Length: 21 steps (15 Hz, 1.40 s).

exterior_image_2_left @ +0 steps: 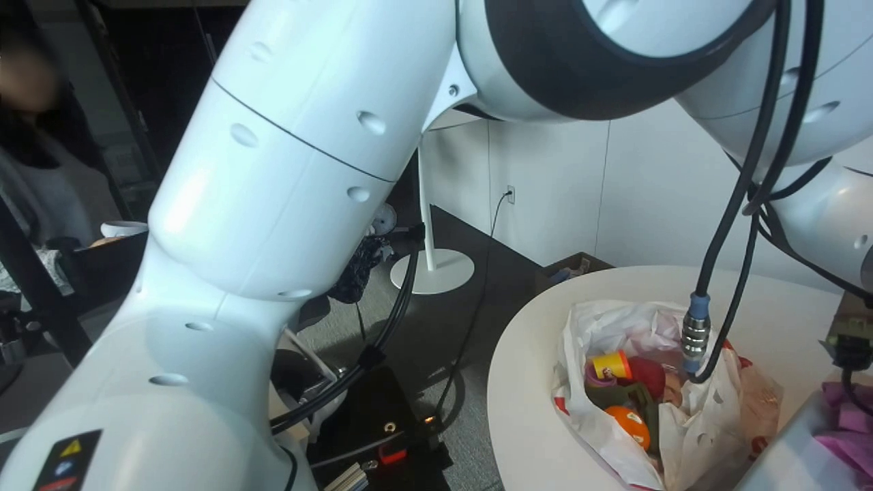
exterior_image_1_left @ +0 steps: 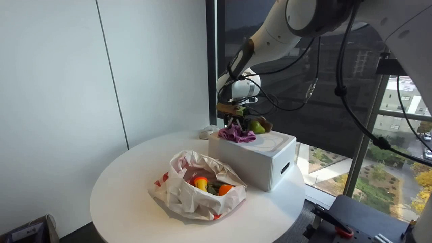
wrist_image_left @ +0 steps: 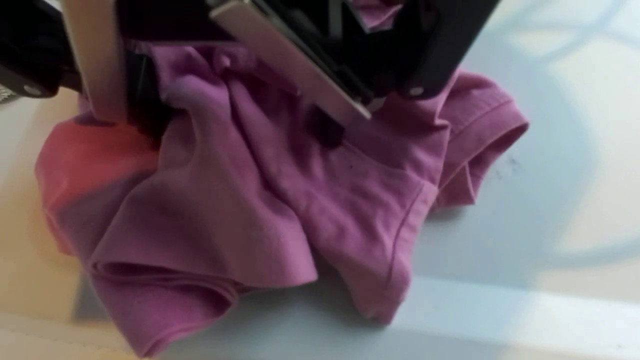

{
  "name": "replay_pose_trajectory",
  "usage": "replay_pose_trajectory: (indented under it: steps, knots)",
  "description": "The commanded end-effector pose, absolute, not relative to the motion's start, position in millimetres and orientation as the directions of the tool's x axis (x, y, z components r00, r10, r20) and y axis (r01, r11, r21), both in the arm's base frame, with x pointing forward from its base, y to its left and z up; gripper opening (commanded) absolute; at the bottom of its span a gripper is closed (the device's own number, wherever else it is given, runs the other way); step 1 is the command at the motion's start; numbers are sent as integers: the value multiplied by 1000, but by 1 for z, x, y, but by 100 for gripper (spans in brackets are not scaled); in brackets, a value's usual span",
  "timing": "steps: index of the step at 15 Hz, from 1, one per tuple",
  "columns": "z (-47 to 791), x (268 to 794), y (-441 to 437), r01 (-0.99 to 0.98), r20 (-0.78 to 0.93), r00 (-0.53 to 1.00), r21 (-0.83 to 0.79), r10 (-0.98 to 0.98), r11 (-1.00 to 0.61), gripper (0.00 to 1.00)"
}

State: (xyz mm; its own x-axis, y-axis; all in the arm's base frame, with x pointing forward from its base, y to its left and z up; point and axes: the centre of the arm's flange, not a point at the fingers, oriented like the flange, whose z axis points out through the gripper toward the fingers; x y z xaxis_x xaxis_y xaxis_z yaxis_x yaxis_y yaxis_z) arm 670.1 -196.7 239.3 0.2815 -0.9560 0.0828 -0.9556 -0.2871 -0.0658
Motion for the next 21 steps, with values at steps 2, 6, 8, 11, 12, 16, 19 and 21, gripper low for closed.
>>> replay_pose_trajectory:
  steps: [2, 6, 8, 11, 12, 16, 19, 21]
  knots:
    - [243, 674, -195, -957, 110, 274, -65, -956, -282, 34]
    - [255, 663, -192, -958, 70, 270, -78, -960, -275, 7]
    - [274, 649, -179, -947, 16, 310, -83, -951, -310, 5]
    - [310, 621, -152, -897, -90, 438, -105, -894, -429, 7]
    - [324, 608, -140, -872, -106, 487, -117, -867, -475, 8]
    - [362, 561, -95, -747, -158, 664, -119, -731, -654, 9]
    - [362, 542, -63, -640, -231, 758, -91, -609, -763, 9]
    - [355, 535, -39, -556, -266, 812, -77, -520, -828, 9]
